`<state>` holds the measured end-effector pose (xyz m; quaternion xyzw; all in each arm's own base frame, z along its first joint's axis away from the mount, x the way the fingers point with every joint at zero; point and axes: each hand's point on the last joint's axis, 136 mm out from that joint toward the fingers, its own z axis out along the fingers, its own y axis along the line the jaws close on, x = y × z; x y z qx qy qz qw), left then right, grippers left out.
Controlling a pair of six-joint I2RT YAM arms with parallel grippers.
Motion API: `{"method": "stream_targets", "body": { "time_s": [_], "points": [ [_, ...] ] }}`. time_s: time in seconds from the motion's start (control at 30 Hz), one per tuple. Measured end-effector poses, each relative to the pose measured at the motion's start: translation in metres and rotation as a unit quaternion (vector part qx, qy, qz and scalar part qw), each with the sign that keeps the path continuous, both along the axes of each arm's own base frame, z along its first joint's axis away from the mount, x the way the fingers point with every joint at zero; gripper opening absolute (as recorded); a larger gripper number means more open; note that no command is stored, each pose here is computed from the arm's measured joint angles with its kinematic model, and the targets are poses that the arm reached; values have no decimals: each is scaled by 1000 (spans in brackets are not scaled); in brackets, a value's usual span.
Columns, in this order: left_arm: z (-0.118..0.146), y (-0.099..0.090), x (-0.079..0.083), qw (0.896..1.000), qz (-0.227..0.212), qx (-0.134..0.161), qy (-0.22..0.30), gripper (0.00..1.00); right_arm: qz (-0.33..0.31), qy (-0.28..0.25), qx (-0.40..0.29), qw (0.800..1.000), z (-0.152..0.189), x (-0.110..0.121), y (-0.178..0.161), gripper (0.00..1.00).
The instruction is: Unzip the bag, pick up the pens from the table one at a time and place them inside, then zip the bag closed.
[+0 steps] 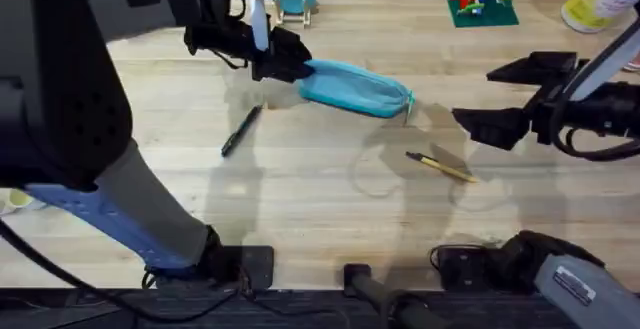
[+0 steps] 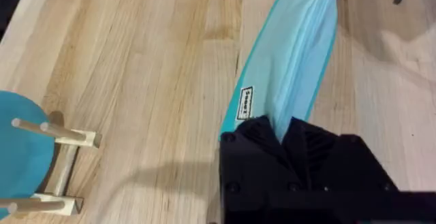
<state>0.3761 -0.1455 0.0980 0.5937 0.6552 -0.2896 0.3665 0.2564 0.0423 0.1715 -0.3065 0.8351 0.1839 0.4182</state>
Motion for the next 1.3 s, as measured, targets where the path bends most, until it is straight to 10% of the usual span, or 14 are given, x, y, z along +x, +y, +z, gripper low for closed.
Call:
{"method": "stream_targets", "body": {
  "time_s": [1.3],
  "points": [
    [1,-1,3,1000,-1,1,-9,43,116,59,23,991,-68,45,61,998]
  ]
}}
